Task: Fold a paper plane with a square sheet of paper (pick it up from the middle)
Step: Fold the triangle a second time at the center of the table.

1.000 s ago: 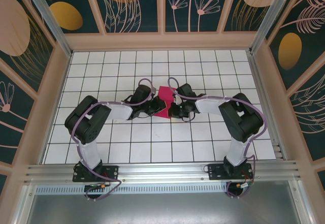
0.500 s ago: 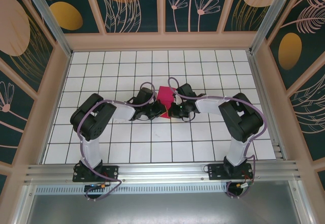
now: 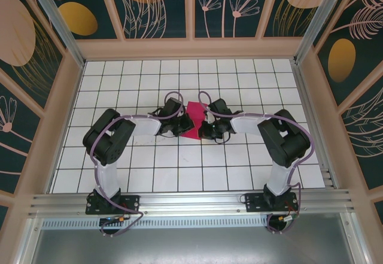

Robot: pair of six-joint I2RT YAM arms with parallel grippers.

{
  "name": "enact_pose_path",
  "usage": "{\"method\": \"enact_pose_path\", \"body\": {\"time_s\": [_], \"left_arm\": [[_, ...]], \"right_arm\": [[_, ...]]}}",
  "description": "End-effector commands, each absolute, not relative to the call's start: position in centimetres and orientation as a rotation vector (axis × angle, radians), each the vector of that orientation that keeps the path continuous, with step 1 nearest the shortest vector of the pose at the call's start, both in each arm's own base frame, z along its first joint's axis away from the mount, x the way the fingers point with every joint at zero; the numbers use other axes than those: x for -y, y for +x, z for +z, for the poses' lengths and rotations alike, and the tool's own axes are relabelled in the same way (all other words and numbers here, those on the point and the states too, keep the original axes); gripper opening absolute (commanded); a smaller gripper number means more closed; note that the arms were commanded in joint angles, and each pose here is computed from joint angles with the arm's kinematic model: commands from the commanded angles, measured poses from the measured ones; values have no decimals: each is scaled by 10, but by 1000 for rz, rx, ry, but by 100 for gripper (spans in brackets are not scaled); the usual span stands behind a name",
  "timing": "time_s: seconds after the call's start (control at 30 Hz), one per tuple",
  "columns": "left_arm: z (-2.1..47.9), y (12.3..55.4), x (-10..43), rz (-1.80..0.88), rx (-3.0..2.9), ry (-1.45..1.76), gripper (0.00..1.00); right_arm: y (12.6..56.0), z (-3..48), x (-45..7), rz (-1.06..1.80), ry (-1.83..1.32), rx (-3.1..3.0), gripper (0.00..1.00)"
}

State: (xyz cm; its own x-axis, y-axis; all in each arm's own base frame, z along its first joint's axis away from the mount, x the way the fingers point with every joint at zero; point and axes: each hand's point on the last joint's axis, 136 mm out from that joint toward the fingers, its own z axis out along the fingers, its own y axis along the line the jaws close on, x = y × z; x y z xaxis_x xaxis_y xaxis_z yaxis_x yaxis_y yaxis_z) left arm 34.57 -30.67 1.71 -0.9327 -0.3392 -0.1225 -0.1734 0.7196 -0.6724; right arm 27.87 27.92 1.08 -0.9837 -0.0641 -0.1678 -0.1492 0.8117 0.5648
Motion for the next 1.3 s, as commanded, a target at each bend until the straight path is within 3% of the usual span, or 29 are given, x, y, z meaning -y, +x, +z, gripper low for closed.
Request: {"method": "enact_pose_path", "body": {"time_s": [0.0,0.33,0.53,0.7,0.8,1.03,1.27], "left_arm": [[4,364,284,-876,-2698,-432,10],[1,401,249,-789,-2688,-416,12],[29,420,243,-789,-2622,-361,12],[83,408,281,-1148,-2517,-296,10],[91,393,294,-1198,-2509,-271,10],[62,362,323,-1201,-2608,-233,9],[21,353,315,-1058,-2733,-301,9]], "right_arm": [[212,-64,-209,497,-84,-3214,0],[207,-68,-206,482,-83,-3232,0],[208,-68,-207,486,-90,-3227,0],[210,-65,-208,495,-92,-3218,0],[212,-63,-210,503,-91,-3211,0],[212,-62,-211,511,-90,-3208,0],[213,-61,-211,508,-90,-3207,0]]}}
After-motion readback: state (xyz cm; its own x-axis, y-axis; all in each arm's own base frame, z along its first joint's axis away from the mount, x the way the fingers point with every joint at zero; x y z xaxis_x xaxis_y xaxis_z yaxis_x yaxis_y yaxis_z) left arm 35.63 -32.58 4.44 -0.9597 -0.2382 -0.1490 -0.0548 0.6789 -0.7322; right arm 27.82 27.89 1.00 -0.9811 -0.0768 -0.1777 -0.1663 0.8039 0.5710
